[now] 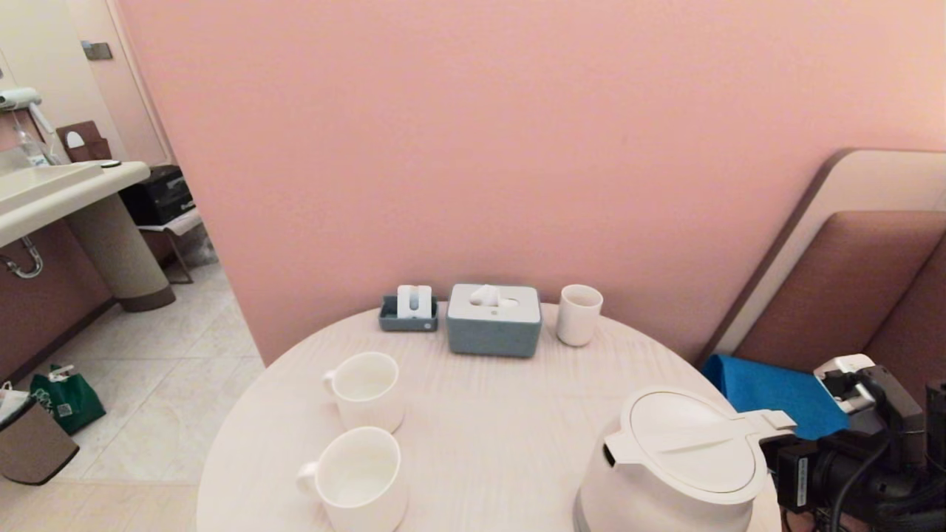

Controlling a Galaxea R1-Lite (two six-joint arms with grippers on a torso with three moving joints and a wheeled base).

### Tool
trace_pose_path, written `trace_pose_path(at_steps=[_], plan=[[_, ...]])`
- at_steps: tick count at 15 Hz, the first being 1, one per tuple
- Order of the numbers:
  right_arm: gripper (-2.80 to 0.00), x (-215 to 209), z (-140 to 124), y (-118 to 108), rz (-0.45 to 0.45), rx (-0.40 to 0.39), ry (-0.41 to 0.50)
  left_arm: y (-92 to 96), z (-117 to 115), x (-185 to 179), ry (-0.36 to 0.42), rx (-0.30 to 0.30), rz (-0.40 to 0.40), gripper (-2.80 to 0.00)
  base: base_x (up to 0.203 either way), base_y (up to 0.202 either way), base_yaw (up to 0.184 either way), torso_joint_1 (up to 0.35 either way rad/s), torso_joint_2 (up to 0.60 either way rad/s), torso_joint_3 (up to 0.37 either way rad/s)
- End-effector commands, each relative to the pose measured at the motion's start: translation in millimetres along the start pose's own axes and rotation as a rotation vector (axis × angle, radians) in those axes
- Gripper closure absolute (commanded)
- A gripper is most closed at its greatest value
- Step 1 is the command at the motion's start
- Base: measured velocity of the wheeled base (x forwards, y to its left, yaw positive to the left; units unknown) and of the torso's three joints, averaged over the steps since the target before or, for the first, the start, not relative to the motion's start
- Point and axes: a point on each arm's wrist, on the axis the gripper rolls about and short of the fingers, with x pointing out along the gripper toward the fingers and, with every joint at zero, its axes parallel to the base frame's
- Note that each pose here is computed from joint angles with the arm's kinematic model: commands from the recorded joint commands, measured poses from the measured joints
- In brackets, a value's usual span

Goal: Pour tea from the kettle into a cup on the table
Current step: Pick up the kettle

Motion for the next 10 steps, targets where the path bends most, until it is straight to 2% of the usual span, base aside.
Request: trace_pose_path(at_steps=[1,6,10], plan=[[0.0,-2,3,1,0.004,-0.002,-0.024,0.0,0,0,0.0,-0.001,0.0,0.0,0.0,0.0,0.0,0.0,0.0,0.0],[0.0,-2,21,1,-0.034,0.023,-0.091,0.0,0,0,0.0,-0.001,0.0,0.0,0.0,0.0,0.0,0.0,0.0,0.0],[0.0,-1,31,3,-0.042,0.028,-0.103,0.0,0,0,-0.001,-0.001,0.001,0.0,0.0,0.0,0.0,0.0,0.0,0.0]])
